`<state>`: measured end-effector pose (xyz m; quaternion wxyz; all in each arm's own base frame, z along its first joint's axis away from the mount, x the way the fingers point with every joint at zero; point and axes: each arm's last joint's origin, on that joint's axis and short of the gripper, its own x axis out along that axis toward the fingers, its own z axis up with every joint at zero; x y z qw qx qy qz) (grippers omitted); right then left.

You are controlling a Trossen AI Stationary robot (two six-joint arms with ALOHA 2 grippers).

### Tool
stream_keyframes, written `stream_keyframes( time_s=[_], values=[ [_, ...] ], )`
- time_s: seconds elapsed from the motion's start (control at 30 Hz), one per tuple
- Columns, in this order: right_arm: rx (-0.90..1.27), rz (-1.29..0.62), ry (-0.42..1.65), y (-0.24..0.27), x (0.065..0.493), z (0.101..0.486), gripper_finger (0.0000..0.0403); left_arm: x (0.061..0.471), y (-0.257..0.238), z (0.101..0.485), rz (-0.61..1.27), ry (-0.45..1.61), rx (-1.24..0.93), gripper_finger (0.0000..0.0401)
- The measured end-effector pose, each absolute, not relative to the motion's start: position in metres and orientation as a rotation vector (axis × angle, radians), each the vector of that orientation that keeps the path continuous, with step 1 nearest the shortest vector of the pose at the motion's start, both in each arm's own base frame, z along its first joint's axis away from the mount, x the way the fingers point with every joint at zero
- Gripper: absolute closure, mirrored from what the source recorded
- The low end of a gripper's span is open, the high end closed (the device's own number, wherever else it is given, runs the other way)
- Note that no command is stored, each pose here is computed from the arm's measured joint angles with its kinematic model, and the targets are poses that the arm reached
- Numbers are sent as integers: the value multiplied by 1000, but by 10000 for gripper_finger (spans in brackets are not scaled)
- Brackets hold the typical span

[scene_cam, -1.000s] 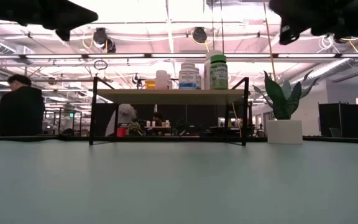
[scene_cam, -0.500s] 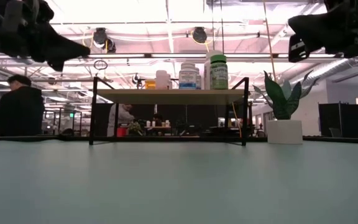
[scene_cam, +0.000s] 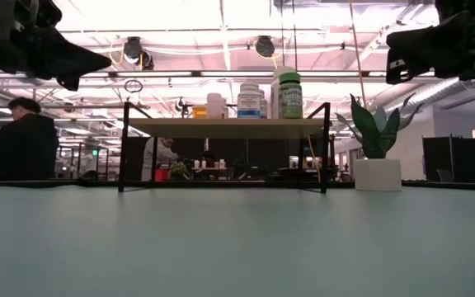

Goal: Pick and place medicine bottles onto shelf by color
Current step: Return to Home Position

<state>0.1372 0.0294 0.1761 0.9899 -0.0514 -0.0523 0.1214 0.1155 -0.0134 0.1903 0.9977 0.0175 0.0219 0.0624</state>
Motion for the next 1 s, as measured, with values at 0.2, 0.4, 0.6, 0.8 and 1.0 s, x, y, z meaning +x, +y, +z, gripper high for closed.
stream_keyframes(
  time_s=[0.2,0.4,0.6,0.8,1.0],
  values=[
    [-139,239,-115,28,132,178,403,111,-13,194,118,8,40,394],
    [-144,207,-72,22,124,176,403,109,-13,196,84,-14,40,398],
    [-136,183,-20,17,117,172,403,109,-14,196,74,-19,55,391],
    [-140,162,-29,13,111,173,403,109,-14,202,77,-76,79,394],
    [-136,156,-5,12,105,170,403,109,-14,198,76,-32,97,397]
  ],
)
